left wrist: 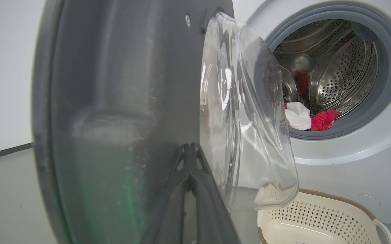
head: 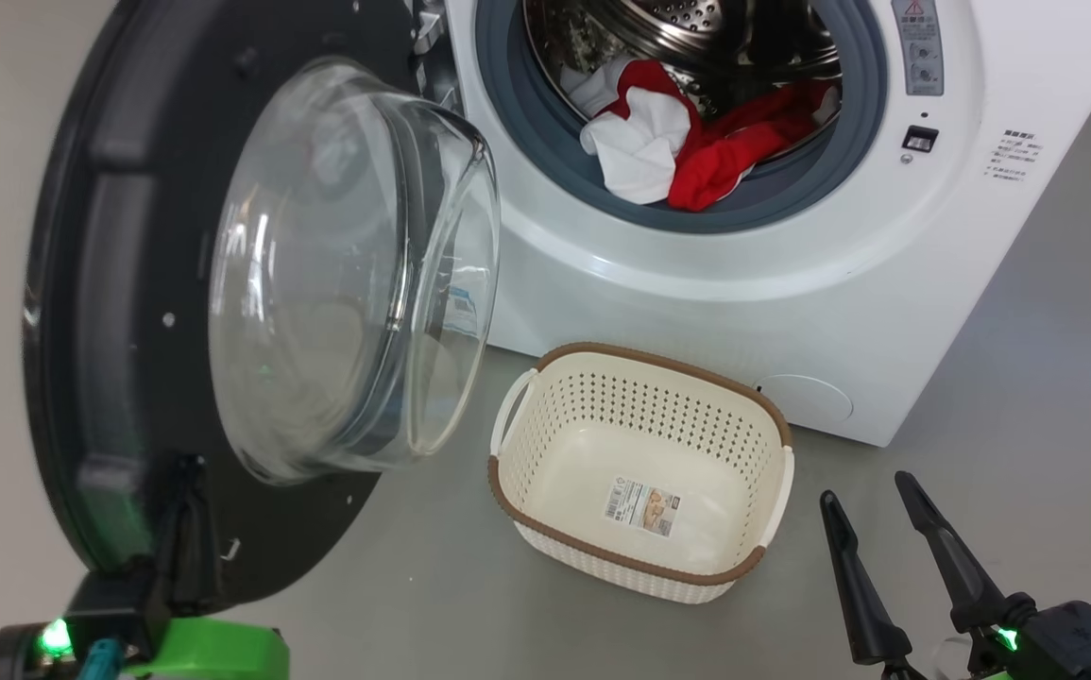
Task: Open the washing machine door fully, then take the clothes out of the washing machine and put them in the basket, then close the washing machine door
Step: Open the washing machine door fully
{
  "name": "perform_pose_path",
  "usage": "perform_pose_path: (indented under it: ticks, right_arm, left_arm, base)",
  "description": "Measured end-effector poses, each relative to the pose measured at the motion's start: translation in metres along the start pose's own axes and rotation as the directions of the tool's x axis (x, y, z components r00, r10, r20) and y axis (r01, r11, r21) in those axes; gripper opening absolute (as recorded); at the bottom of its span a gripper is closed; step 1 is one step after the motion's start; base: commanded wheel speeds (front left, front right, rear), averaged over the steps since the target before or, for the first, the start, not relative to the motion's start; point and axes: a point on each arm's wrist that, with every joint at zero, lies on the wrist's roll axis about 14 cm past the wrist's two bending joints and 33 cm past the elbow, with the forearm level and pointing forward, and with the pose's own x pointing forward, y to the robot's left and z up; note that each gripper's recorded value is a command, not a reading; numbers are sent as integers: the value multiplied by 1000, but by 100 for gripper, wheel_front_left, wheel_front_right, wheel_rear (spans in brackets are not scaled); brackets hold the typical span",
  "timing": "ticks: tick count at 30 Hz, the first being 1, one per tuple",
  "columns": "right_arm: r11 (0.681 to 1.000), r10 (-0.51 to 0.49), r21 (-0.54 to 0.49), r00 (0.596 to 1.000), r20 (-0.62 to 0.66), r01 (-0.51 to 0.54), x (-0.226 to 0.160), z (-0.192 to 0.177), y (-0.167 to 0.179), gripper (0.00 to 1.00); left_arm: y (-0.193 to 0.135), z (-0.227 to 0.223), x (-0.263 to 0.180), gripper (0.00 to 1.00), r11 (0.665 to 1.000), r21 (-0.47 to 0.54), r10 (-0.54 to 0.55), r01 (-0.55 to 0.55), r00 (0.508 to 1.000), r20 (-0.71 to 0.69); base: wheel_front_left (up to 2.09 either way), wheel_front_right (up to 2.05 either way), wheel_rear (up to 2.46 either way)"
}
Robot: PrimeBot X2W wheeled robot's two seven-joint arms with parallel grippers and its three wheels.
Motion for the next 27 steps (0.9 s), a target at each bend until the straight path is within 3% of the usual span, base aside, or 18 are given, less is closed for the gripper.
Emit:
perform_pose_path:
  ticks: [27]
  right_arm:
    - [999,10,-45,997,-73,-14,8,-10,-2,100]
  left_arm:
    - [64,1,46,0,983,47,176,-177,984,22]
  base:
    - [0,0,0]
